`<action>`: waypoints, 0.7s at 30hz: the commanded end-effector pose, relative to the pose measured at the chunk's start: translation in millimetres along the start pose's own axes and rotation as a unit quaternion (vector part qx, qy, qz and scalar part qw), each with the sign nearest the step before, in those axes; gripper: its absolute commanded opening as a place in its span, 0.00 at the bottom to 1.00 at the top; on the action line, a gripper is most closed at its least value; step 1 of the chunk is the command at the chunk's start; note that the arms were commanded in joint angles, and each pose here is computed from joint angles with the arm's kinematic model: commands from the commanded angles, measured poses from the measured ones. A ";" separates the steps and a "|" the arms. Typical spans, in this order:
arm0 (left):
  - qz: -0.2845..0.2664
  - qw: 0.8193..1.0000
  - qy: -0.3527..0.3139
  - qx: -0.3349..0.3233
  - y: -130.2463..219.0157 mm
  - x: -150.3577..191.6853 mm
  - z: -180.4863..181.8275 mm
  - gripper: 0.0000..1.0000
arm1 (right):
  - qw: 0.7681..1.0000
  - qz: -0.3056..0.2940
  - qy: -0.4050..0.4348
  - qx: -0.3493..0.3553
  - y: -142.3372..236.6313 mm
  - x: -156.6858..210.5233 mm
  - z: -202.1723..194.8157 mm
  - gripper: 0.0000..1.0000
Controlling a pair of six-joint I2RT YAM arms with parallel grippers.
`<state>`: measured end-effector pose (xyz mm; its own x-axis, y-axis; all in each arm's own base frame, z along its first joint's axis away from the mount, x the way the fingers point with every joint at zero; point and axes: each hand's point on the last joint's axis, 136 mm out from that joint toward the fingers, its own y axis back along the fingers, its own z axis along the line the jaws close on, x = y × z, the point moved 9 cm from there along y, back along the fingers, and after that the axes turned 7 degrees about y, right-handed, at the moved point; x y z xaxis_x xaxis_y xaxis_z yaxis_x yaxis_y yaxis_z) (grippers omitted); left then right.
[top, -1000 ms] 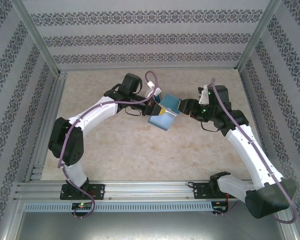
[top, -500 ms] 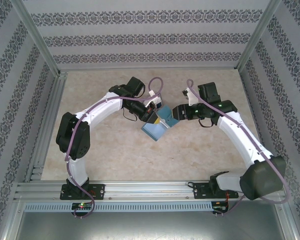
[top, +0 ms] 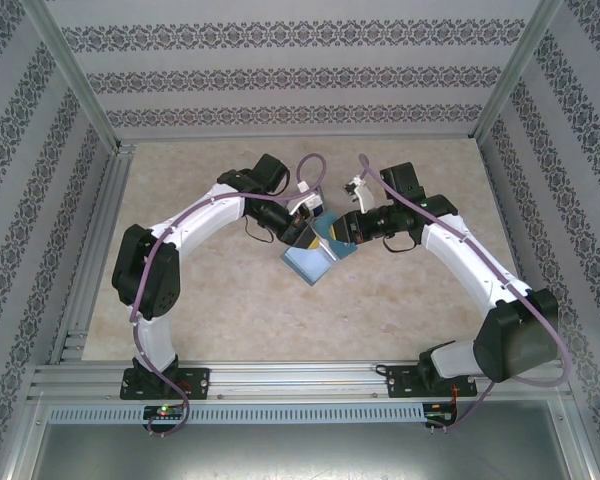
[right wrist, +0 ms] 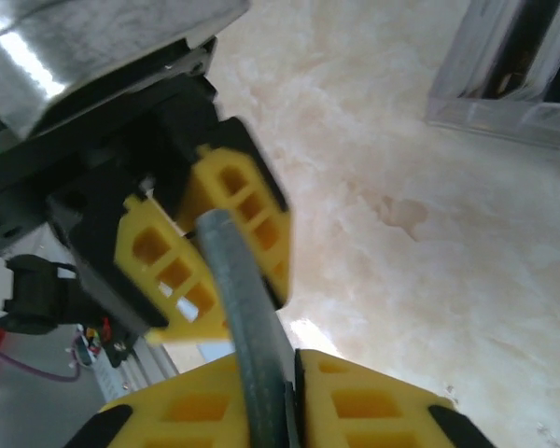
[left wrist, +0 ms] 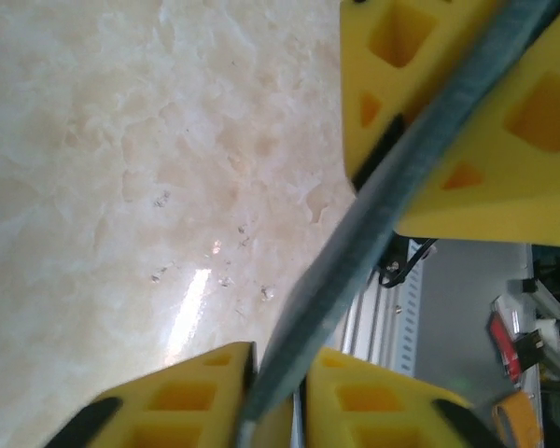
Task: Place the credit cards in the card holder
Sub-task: Open the card holder at the center of the table, then place the card holder at the center of the table.
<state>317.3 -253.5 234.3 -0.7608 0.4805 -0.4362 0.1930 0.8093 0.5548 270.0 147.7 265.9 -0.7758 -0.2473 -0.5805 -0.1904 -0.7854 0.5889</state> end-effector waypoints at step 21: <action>-0.327 0.897 0.258 -0.151 68.3 32.6 68.3 0.61 | 0.972 -0.065 -0.223 0.032 -3.1 70.5 -32.9 0.06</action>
<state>341.1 -180.2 213.2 -0.8943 -0.1562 -0.4193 -0.3772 0.7672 0.5187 232.3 112.1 212.0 -0.9135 0.0642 -0.4017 -0.3139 -0.7392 0.5958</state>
